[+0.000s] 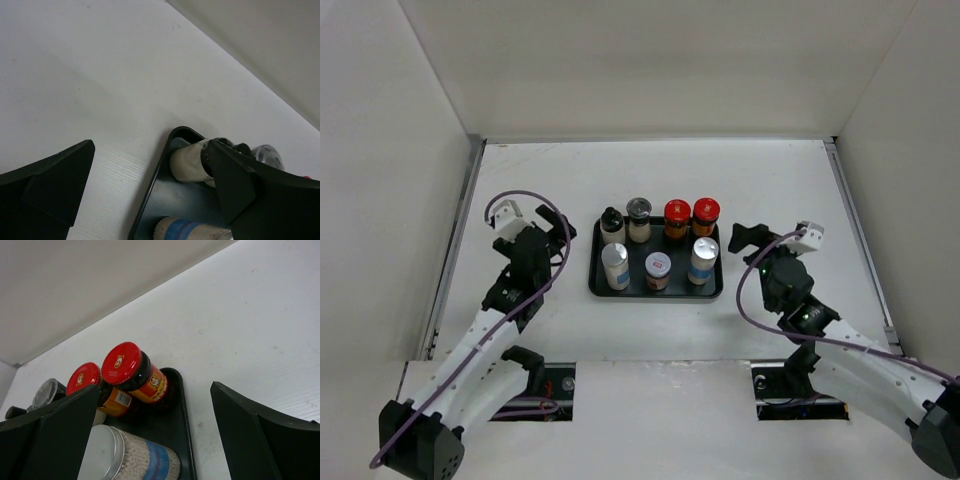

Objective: Organize the condiment bottles

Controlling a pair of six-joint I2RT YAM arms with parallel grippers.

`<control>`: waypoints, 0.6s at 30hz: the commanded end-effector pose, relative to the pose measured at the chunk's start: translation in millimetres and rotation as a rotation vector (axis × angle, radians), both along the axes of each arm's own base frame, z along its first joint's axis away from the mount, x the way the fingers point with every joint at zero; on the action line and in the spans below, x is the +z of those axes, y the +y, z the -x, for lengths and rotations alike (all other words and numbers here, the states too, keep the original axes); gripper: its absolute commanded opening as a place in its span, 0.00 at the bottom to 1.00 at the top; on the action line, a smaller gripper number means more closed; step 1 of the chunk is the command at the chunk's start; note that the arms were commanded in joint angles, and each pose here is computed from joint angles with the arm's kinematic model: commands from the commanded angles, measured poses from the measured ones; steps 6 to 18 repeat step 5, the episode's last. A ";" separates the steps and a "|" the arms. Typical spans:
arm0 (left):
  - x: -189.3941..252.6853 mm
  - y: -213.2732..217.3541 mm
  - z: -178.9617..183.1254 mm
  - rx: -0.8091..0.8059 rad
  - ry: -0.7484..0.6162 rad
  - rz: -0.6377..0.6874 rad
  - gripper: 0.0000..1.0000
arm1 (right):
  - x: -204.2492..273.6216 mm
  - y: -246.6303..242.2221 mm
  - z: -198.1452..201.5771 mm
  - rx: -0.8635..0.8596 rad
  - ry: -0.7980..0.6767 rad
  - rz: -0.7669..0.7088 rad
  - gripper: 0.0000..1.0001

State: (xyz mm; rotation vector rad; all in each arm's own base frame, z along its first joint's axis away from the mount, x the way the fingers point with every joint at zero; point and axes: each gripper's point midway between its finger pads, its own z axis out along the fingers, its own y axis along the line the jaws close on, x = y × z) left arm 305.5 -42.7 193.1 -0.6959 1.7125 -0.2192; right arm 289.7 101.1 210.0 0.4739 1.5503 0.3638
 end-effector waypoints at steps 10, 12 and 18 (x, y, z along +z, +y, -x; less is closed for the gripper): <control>10.6 -0.6 -4.9 -0.008 0.024 -0.021 1.00 | 14.3 12.3 -2.2 0.052 -0.048 -0.072 1.00; 10.6 -0.6 -4.9 -0.008 0.024 -0.021 1.00 | 14.3 12.3 -2.2 0.052 -0.048 -0.072 1.00; 10.6 -0.6 -4.9 -0.008 0.024 -0.021 1.00 | 14.3 12.3 -2.2 0.052 -0.048 -0.072 1.00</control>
